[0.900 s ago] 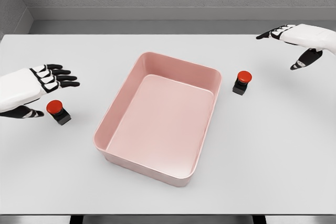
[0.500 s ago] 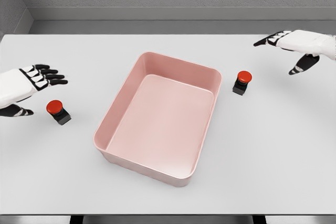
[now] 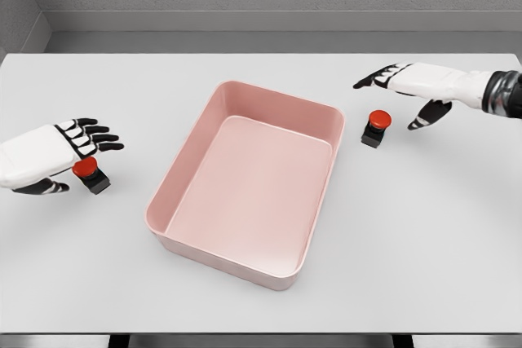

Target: Put the industrial switch in the basket with both arms

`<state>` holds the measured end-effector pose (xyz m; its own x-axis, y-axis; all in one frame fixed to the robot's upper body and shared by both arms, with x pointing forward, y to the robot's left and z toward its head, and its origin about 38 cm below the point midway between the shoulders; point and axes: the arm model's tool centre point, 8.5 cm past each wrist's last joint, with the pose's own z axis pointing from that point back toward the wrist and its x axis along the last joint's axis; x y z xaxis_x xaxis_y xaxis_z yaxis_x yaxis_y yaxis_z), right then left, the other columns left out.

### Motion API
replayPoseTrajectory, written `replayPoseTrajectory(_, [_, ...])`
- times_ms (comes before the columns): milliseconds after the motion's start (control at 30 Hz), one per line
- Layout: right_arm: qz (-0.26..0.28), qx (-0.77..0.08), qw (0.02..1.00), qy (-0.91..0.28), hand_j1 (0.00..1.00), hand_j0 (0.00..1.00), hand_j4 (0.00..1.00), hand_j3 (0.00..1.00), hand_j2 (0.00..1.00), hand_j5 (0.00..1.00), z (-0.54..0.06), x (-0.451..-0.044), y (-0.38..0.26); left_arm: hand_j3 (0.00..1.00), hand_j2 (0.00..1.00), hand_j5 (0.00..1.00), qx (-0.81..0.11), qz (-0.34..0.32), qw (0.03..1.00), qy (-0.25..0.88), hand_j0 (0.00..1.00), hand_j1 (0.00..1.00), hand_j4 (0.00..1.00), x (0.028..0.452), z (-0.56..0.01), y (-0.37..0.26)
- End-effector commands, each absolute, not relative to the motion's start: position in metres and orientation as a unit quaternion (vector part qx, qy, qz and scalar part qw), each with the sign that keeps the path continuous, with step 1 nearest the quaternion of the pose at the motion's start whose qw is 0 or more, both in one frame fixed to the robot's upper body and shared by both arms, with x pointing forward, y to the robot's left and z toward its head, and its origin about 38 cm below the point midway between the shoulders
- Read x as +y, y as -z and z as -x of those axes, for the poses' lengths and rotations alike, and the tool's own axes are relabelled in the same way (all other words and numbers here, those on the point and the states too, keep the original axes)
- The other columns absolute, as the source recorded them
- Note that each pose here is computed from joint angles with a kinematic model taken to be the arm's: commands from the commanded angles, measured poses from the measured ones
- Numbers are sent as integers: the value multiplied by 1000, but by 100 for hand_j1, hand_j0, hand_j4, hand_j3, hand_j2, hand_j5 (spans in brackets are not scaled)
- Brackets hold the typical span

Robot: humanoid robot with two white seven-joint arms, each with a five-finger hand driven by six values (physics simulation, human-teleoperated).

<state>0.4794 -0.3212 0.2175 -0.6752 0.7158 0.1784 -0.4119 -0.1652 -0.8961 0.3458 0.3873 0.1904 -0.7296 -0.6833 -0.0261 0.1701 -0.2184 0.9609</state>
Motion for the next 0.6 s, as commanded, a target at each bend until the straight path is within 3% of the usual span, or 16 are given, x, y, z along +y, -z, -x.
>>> replayPoseTrajectory(0, [136,-528,378,-748,100,100,100,100,100,100,-479,-316,-214,100,100,100,-550,-236,306,740,100,100,100,398,-349,-183])
replayPoseTrajectory(133, [130,-526,379,-750,100,100,100,100,100,100,-477,-313,-208,100,100,100,-544,-250,330,730,100,100,100,415,-356,-177])
replayPoseTrajectory(300, [122,-523,385,-751,99,99,99,99,99,99,-475,-312,-198,100,100,100,-554,-241,332,724,100,100,100,402,-357,-163])
replayPoseTrajectory(567, [117,-522,387,-751,89,89,89,89,89,89,-475,-310,-193,100,100,100,-559,-235,323,726,100,100,100,389,-358,-154])
